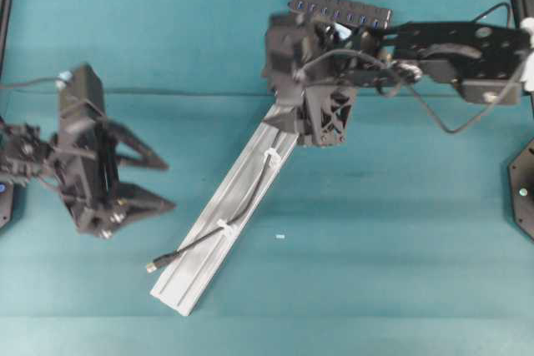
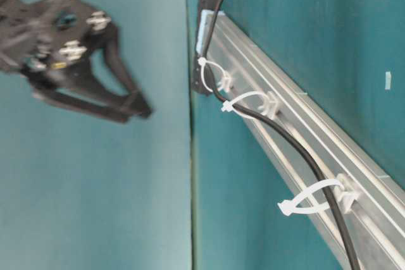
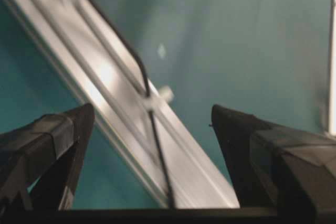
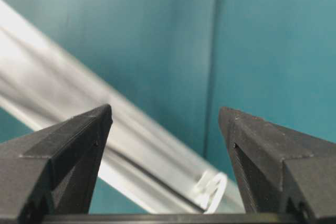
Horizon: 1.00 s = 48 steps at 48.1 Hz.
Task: Pass the USB cable through three rings with both arms.
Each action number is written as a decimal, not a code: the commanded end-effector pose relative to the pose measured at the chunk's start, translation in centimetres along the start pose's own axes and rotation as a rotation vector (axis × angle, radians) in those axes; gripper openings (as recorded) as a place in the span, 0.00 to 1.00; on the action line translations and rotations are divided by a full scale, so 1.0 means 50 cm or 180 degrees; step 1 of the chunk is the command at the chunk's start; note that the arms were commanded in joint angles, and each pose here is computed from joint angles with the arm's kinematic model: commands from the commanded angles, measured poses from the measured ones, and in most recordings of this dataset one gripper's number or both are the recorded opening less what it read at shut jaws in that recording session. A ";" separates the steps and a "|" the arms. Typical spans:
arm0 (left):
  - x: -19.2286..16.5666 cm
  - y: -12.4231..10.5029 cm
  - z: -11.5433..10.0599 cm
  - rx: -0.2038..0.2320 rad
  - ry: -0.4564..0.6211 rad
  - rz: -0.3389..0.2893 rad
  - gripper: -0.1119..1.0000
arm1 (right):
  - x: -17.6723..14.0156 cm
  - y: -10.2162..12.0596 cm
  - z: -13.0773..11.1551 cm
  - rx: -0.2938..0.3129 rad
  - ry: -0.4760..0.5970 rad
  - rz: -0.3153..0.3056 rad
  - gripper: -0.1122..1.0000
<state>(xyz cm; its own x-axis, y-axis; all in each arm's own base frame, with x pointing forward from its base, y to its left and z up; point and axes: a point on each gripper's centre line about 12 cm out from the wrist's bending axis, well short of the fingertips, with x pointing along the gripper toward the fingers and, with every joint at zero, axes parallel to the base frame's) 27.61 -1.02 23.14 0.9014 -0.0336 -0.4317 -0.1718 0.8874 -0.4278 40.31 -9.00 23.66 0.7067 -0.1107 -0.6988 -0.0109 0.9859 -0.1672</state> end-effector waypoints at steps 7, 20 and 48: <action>-0.110 -0.010 0.107 0.0537 -0.0833 -0.0072 0.96 | -0.048 -0.040 0.019 0.0410 -0.0297 -0.0197 0.88; -0.214 -0.008 0.149 0.0786 -0.1428 -0.0021 0.96 | -0.102 -0.065 0.025 0.0525 -0.0558 -0.0361 0.88; -0.273 -0.011 0.144 0.0837 -0.1472 0.0013 0.96 | -0.229 -0.050 0.033 0.1081 -0.1400 -0.0467 0.88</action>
<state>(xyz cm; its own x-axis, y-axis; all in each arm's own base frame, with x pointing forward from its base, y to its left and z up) 18.77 2.29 33.99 0.9913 0.1219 -0.0506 -0.1294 0.9726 -0.1933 34.18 -10.27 32.34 0.8945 -0.2498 -0.3708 0.2746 0.9614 0.0148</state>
